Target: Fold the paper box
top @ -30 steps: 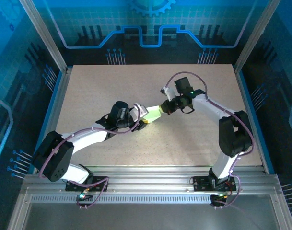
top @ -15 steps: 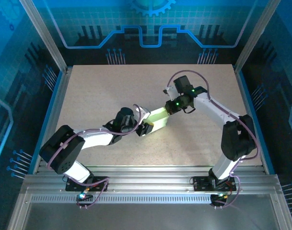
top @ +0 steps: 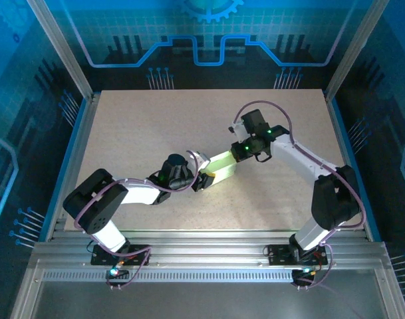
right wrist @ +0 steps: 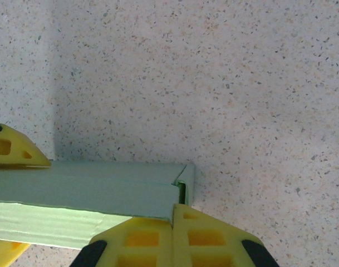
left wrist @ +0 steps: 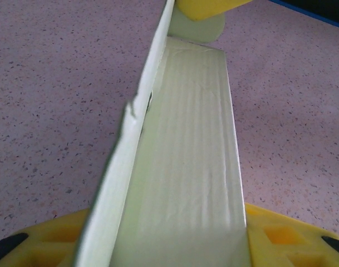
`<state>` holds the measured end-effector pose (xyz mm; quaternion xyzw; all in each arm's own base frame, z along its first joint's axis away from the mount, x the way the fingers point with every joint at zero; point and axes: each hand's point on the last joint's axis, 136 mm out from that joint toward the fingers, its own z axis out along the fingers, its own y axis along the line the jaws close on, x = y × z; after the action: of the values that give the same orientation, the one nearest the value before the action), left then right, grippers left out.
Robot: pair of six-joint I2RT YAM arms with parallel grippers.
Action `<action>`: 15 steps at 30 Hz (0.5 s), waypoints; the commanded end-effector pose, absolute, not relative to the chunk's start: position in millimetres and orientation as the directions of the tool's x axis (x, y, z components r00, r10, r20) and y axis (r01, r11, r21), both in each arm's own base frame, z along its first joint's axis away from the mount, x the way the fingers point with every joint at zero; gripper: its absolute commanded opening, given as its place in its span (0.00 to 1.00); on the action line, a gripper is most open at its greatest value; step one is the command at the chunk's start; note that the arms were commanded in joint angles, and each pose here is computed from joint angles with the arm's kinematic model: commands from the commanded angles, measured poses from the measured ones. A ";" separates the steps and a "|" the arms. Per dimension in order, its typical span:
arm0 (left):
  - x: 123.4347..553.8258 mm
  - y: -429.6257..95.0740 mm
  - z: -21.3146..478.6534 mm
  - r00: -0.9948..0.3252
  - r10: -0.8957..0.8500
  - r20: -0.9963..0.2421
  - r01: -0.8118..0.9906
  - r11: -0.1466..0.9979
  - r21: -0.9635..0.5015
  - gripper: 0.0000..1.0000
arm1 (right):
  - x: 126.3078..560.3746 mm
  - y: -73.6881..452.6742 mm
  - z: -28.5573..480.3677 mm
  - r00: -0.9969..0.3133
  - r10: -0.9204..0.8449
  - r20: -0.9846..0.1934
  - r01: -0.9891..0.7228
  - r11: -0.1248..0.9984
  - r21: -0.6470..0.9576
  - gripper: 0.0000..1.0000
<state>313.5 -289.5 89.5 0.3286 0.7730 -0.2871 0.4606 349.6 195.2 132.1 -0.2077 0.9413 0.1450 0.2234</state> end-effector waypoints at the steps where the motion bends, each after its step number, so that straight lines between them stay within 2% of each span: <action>1: 319.7 -274.2 64.5 -0.439 0.258 -0.861 0.706 0.692 -0.153 0.50 | 333.5 182.3 114.8 -0.862 -0.293 -0.413 -0.390 0.905 0.172 0.00; 12: 325.3 -275.2 62.8 -0.447 0.260 -0.856 0.698 0.700 -0.151 0.51 | 340.4 179.1 107.0 -0.781 -0.250 -0.572 -0.380 0.918 0.118 0.00; 15: 325.2 -274.8 65.0 -0.449 0.251 -0.857 0.694 0.702 -0.158 0.55 | 340.0 175.6 104.6 -0.769 -0.246 -0.590 -0.374 0.922 0.104 0.00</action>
<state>319.5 -290.2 86.5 0.3229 0.7761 -0.2810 0.4630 350.7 190.6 127.4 -0.1831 0.9195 0.1411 0.3179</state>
